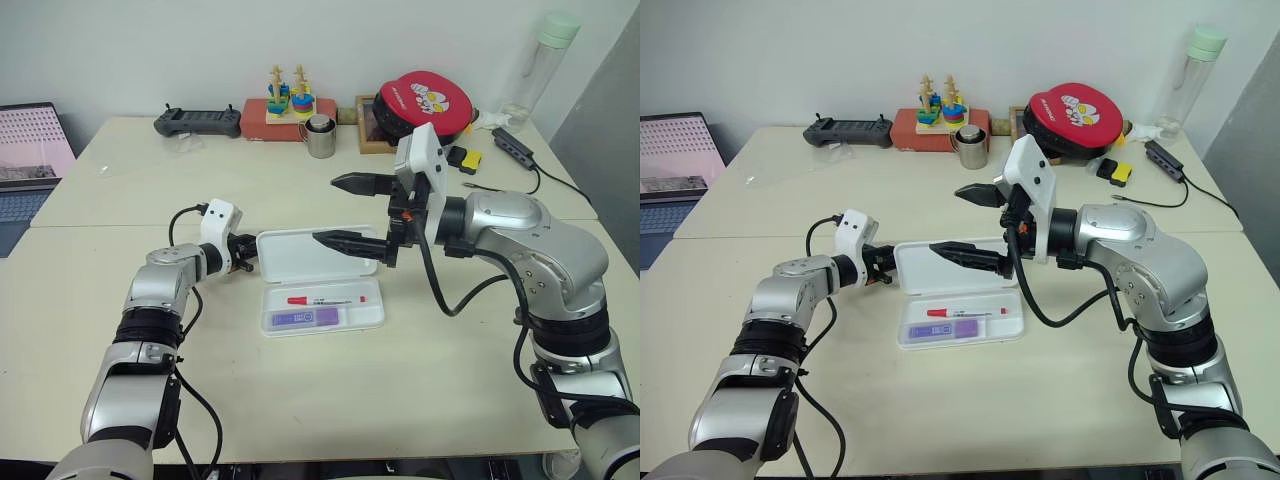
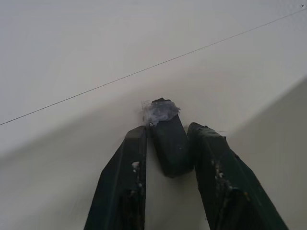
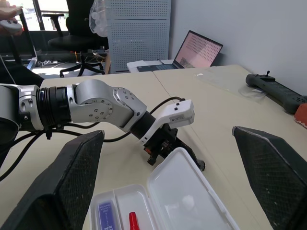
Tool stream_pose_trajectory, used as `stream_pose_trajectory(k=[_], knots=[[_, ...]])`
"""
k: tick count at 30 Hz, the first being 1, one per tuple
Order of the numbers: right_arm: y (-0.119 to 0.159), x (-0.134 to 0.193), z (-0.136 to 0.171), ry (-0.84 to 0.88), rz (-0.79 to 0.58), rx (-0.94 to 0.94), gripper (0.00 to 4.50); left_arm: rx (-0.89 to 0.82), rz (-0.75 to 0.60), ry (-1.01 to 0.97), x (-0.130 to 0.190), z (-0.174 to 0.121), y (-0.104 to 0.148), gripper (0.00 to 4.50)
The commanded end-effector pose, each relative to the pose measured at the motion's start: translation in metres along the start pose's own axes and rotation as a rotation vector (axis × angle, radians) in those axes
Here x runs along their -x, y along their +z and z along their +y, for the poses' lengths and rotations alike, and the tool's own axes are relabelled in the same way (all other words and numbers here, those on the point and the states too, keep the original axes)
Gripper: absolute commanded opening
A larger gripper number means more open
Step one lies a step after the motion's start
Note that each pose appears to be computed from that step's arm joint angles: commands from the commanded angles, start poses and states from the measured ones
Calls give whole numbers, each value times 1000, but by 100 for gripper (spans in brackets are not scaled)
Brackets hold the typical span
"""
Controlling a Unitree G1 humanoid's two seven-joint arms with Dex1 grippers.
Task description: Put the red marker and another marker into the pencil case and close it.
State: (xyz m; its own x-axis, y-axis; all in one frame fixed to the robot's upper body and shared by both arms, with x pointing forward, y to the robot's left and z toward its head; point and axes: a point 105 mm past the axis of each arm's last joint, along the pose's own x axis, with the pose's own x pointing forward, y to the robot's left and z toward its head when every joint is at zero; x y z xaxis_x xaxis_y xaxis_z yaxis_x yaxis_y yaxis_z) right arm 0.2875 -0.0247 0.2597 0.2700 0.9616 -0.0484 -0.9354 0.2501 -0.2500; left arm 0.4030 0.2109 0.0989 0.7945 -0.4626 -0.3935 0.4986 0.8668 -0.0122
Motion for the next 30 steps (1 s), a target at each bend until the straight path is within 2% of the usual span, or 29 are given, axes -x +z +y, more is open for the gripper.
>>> stream_pose_trajectory(k=[1, 2, 5, 8, 10, 11, 13, 15, 17, 19, 21, 25, 30], knots=[[13, 5, 0, -9, -32, 46, 450, 31, -11, 34, 3, 6, -2, 65], [13, 5, 0, -11, -32, 46, 450, 42, -18, 51, 4, 9, -1, 49], [13, 7, -3, -19, -31, 48, 450, 43, -65, 124, 7, 22, 7, 41], [14, 14, -5, -29, -31, 50, 450, 14, -271, 100, 18, 20, 52, 41], [13, 22, -7, -37, -23, 49, 450, -34, -420, -61, 29, -7, 91, 41], [10, 29, -6, -33, -3, 44, 450, -77, -460, -190, 36, -32, 106, 41], [-1, 42, -2, -18, 51, 30, 450, -185, -455, -452, 48, -87, 115, 41], [-8, 51, 1, -16, 92, 19, 450, -266, -387, -642, 57, -129, 108, 41], [-12, 55, 2, -20, 112, 16, 450, -296, -328, -733, 62, -148, 99, 41], [-15, 60, 2, -35, 140, 17, 450, -363, -212, -797, 61, -164, 78, 41], [-24, 64, 4, -56, 194, 20, 450, -436, -116, -784, 48, -167, 56, 41], [-36, 66, 14, -48, 236, 3, 450, -487, -13, -792, 31, -172, 26, 41], [-40, 63, 19, -48, 240, -12, 450, -476, 2, -840, 23, -182, 20, 41]])
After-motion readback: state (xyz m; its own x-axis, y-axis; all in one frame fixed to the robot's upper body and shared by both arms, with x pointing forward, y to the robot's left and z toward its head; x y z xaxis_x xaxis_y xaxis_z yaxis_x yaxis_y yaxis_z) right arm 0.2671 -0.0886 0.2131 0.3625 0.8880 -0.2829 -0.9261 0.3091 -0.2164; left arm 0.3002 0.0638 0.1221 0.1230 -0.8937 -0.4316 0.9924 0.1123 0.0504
